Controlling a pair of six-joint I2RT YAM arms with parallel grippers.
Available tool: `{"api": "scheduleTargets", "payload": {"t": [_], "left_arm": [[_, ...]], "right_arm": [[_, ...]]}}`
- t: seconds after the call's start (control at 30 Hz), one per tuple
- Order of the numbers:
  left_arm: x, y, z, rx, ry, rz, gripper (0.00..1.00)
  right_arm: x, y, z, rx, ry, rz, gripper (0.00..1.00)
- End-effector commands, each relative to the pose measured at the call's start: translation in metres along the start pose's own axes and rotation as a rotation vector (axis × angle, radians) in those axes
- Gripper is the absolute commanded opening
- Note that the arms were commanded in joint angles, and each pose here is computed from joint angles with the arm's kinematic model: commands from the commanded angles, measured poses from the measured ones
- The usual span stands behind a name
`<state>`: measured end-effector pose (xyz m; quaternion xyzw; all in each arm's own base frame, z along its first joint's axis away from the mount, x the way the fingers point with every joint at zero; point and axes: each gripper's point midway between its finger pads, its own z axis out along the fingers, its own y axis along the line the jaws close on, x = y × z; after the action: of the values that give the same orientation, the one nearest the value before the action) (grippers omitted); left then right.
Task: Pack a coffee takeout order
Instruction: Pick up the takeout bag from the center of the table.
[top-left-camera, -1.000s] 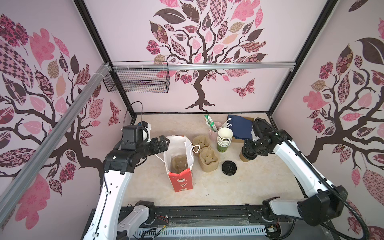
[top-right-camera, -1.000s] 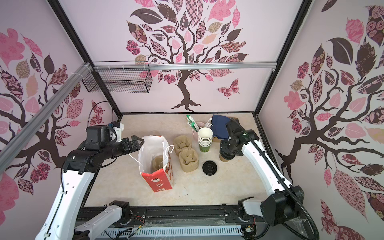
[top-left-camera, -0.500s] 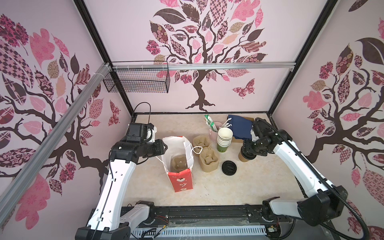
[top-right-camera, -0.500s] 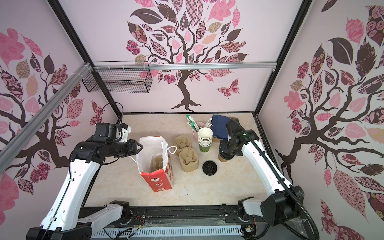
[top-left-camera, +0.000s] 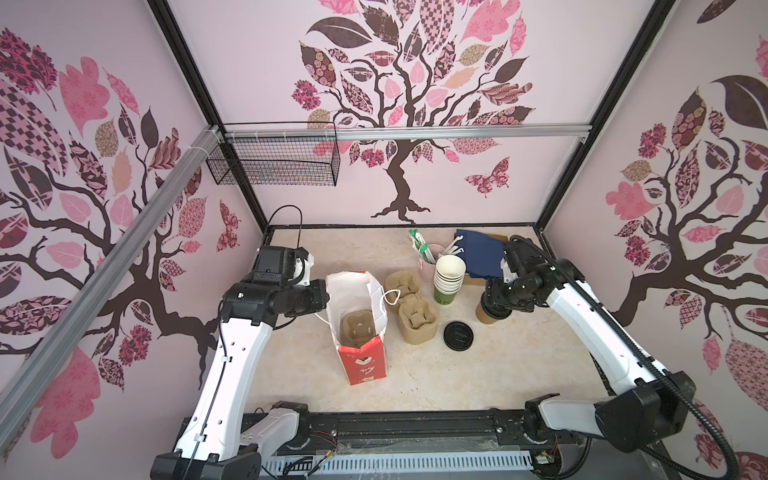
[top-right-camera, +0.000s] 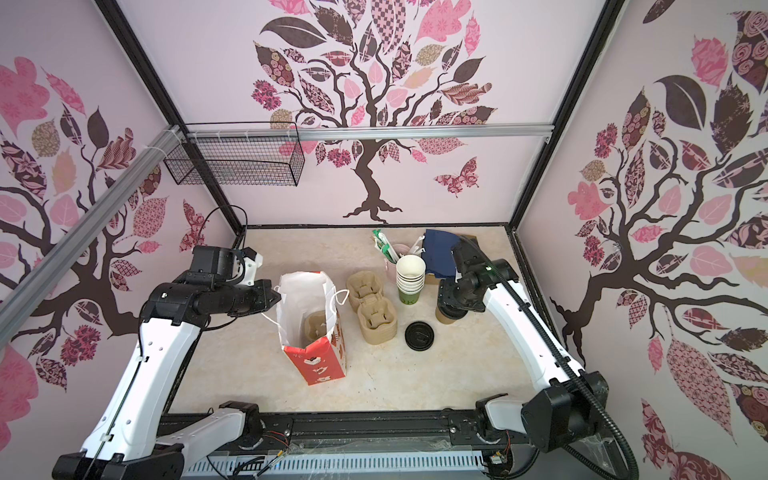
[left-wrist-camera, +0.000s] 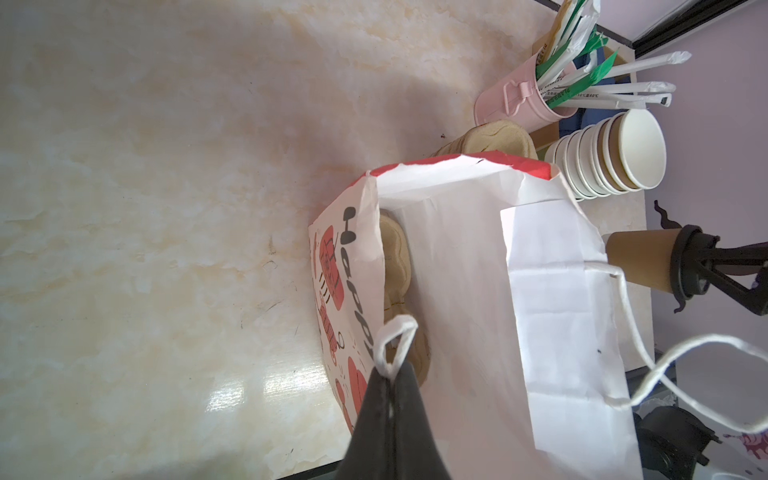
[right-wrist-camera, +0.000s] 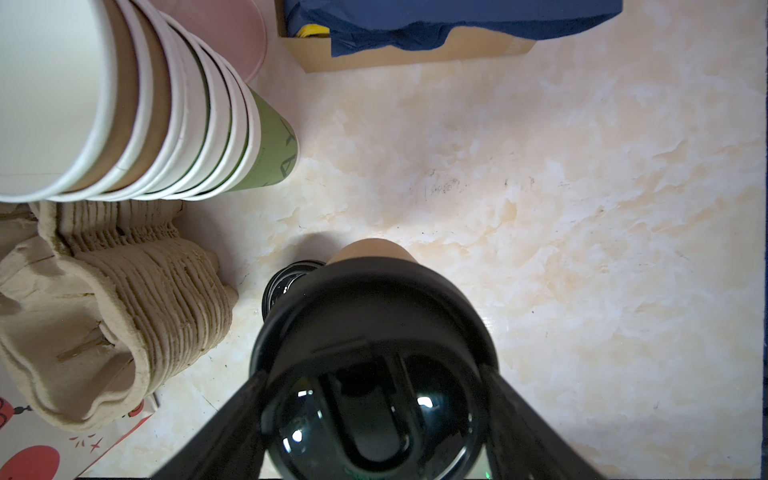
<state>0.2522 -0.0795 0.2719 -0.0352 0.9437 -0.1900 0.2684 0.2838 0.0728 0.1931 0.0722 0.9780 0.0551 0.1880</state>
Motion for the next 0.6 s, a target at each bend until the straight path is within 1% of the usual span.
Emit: {"api": "scheduleTargets", "payload": {"t": [0.0,0.23,0.37,0.43,0.57], "left_arm": [[-0.01,-0.009,-0.008,0.048,-0.068,-0.011,0.0],[-0.022,-0.025,-0.009,0.17,-0.168,-0.119,0.0],[-0.027,-0.022,-0.011,0.175,-0.242,-0.169,0.0],[-0.028,-0.022,-0.011,0.175,-0.248,-0.17,0.0],[-0.027,-0.025,-0.01,0.186,-0.242,-0.157,0.0]], "right_arm": [[-0.003,0.006,-0.018,-0.037,-0.038,-0.018,0.77],[-0.009,0.018,-0.034,-0.065,-0.067,-0.039,0.77],[-0.021,0.033,-0.05,-0.074,-0.107,-0.066,0.78],[-0.028,0.046,-0.06,-0.096,-0.13,-0.081,0.78],[-0.042,0.085,-0.085,-0.135,-0.19,-0.153,0.78]]}}
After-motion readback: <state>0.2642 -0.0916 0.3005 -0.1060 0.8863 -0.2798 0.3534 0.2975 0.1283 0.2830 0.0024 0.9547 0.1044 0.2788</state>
